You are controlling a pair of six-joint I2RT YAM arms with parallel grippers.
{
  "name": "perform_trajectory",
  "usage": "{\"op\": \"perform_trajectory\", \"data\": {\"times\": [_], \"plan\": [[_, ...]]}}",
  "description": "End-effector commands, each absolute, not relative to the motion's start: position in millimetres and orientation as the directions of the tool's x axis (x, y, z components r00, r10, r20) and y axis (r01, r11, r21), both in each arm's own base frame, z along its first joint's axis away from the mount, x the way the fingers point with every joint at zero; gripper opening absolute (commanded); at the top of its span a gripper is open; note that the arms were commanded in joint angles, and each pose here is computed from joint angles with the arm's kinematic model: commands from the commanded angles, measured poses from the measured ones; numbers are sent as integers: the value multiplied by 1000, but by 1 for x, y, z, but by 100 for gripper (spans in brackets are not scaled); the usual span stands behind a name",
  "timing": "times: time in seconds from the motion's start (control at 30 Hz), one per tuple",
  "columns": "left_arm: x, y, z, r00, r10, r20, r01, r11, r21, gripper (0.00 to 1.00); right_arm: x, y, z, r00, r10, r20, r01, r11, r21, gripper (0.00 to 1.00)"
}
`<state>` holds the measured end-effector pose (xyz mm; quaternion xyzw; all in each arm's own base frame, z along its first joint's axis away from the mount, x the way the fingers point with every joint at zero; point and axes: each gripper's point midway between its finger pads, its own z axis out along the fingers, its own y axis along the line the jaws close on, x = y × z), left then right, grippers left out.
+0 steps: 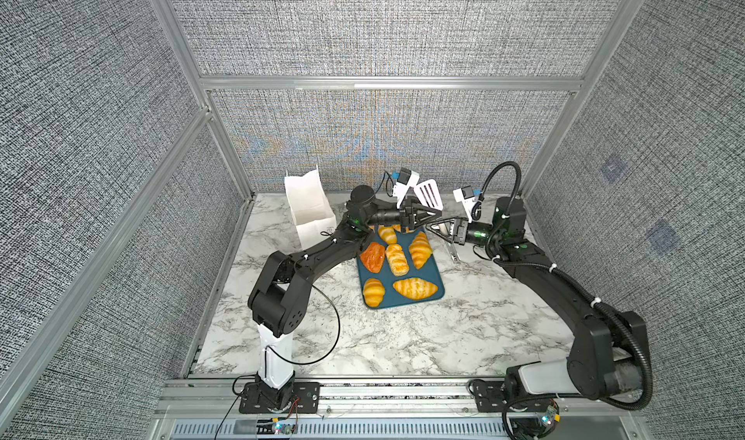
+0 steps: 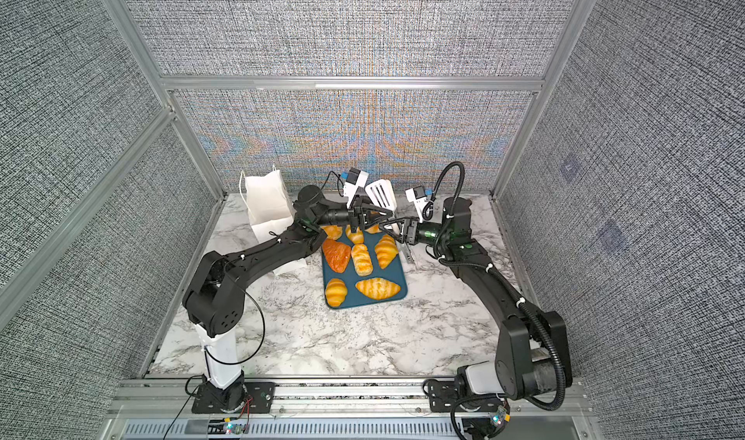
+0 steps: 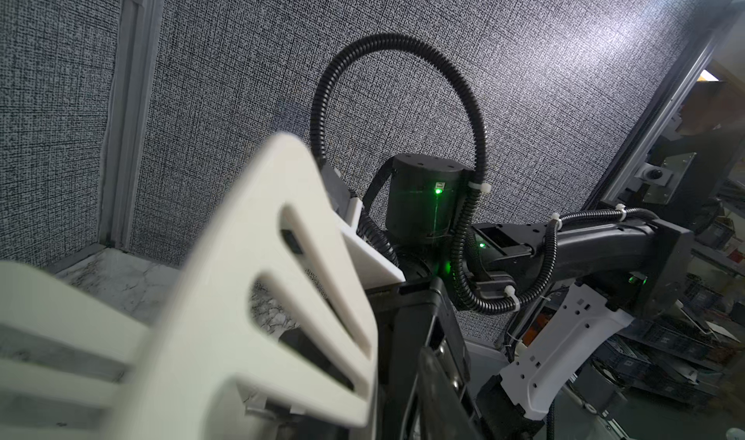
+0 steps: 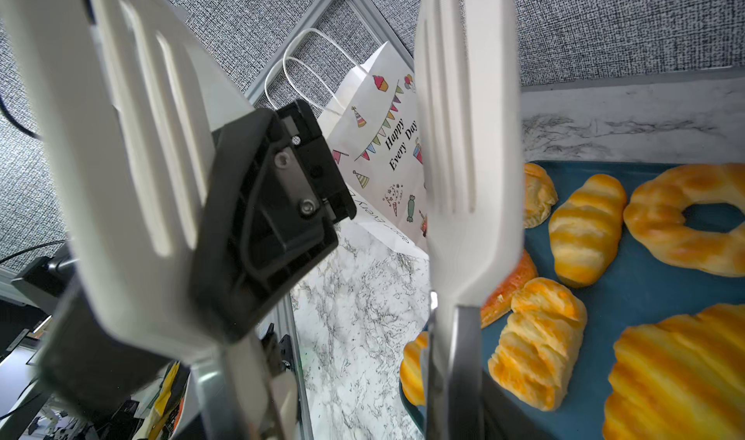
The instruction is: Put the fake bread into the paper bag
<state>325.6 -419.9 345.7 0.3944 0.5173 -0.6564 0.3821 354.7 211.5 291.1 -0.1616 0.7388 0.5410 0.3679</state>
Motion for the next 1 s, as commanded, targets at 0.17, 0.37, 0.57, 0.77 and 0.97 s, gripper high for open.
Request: {"op": "perform_trajectory", "data": {"times": [0.17,0.37,0.57,0.77,0.97], "plan": [[330,-403,359,-388,-164,-907,918,-159,-364,59,358,189,288,-670,167,-724,-598,457,659,60],[352,-397,333,-430,-120,-895,902,-9,-432,67,362,160,267,-688,144,-711,-508,604,614,61],[368,-393,307,-463,-57,-885,874,138,-466,70,367,126,228,-729,79,-680,-362,799,481,62],[378,-388,281,-488,23,-872,846,256,-467,71,364,94,192,-787,8,-616,-242,916,321,65],[384,-376,257,-512,92,-854,810,383,-444,71,357,77,168,-826,-88,-557,-191,973,130,67]]}}
